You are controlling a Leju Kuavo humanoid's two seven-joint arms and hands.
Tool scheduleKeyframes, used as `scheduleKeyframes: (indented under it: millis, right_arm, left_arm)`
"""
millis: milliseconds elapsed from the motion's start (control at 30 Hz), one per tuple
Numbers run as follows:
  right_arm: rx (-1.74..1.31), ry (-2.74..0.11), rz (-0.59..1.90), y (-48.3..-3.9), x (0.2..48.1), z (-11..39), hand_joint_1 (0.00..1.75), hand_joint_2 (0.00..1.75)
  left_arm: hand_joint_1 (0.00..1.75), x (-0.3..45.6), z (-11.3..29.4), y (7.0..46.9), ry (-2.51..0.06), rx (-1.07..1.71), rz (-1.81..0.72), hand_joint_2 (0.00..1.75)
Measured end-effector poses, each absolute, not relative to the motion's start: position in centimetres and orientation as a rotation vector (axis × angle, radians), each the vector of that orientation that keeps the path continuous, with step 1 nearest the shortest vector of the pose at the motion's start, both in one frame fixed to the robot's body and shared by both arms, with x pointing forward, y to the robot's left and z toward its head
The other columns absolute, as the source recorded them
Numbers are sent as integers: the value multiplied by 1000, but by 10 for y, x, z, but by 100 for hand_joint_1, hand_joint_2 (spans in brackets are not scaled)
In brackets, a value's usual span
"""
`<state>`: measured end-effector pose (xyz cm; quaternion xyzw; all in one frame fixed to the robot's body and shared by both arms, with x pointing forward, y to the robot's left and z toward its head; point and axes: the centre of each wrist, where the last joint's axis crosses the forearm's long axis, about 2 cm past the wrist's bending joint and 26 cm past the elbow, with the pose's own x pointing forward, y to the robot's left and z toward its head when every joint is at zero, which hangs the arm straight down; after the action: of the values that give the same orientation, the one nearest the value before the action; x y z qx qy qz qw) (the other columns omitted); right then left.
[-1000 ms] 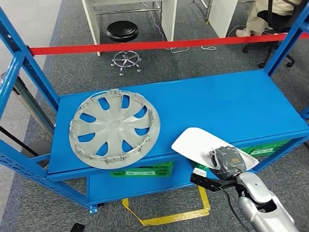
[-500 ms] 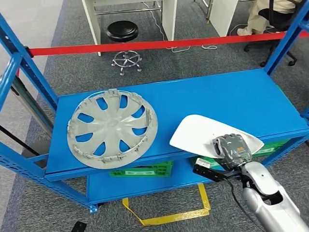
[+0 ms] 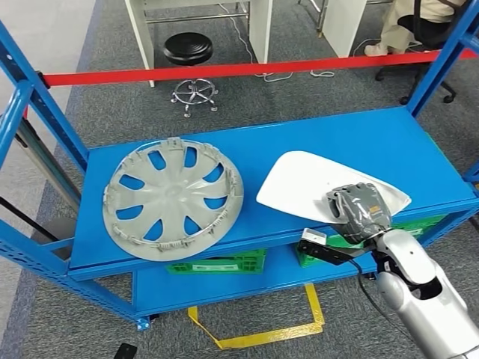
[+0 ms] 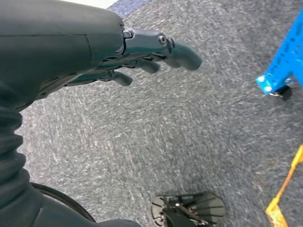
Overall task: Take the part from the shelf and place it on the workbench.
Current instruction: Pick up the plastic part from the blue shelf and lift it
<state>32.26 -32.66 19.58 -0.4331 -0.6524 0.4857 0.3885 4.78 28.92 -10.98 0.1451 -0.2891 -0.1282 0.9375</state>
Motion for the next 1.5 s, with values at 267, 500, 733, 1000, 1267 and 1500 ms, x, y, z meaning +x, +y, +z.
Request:
scheduleKeyframes:
  millis: [267, 500, 733, 1000, 1267, 1500]
  right_arm:
    - [-1177, -1712, 1215, -325, 318, 196, 175, 175]
    - [-1233, -1764, 1191, -323, 315, 199, 175, 175]
    - [-1281, -1818, 1167, -321, 312, 203, 175, 175]
    - [-1305, -1856, 1156, -315, 311, 205, 175, 175]
    - [-1299, -1859, 1156, -314, 310, 203, 175, 175]
    - [-1303, -1863, 1154, -313, 311, 204, 175, 175]
  left_arm:
    - [0, 48, -110, 285, -595, 292, -262, 175]
    - [0, 49, -110, 285, -597, 285, -261, 175]
    - [0, 49, -110, 284, -590, 288, -258, 175]
    - [0, 51, -109, 284, -545, 293, -251, 175]
    - [0, 51, -109, 283, -543, 292, -250, 175]
    - [0, 52, -109, 284, -542, 306, -246, 175]
